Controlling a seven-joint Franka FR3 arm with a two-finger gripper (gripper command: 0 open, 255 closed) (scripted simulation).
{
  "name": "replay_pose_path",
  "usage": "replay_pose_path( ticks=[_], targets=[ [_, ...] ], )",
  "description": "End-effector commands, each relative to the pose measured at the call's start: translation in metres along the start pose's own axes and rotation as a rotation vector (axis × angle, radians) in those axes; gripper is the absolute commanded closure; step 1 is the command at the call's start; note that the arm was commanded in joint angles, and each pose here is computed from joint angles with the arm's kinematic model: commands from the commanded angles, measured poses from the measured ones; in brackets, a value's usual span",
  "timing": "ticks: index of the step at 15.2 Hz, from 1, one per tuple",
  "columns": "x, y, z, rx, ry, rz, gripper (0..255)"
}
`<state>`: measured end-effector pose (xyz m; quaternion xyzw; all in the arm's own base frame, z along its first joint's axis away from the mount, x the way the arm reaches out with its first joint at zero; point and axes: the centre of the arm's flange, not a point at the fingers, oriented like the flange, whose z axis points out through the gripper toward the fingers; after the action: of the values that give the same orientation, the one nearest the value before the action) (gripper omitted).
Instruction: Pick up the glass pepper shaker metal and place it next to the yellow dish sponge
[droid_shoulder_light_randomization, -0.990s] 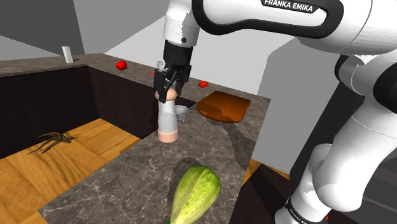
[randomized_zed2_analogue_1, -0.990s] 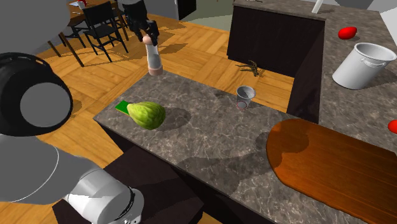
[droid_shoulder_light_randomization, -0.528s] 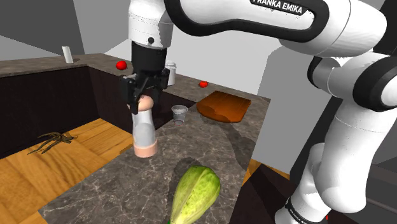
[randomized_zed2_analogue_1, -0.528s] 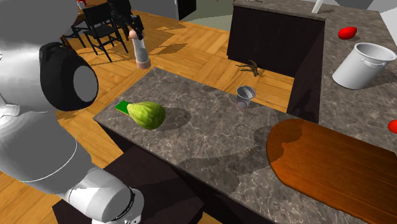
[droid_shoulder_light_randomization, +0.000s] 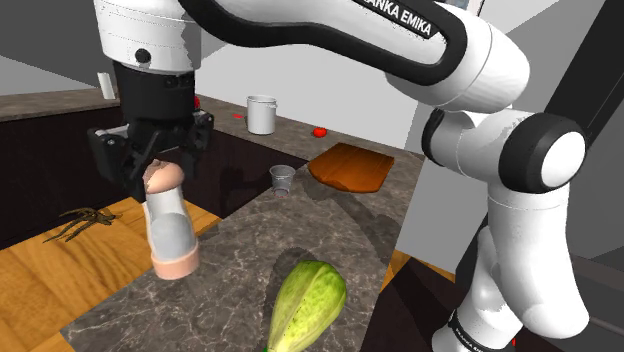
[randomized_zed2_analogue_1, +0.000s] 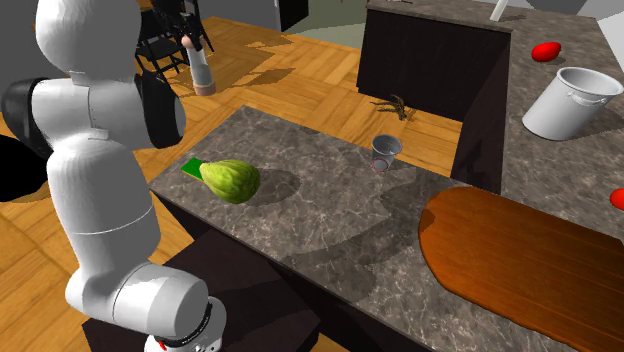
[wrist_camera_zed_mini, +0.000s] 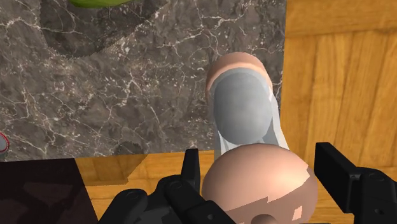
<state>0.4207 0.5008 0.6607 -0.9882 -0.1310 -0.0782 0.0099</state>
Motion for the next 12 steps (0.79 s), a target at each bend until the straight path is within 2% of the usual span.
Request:
replay_pose_path(
  ticks=[1,2,12],
  targets=[
    [0.007,-0.027,0.005,-0.002,-0.001,0.005,255],
    [0.009,-0.038,0.005,-0.002,-0.001,0.005,255],
    [0.001,-0.039,0.057,-0.002,-0.001,0.005,255]
  ],
)
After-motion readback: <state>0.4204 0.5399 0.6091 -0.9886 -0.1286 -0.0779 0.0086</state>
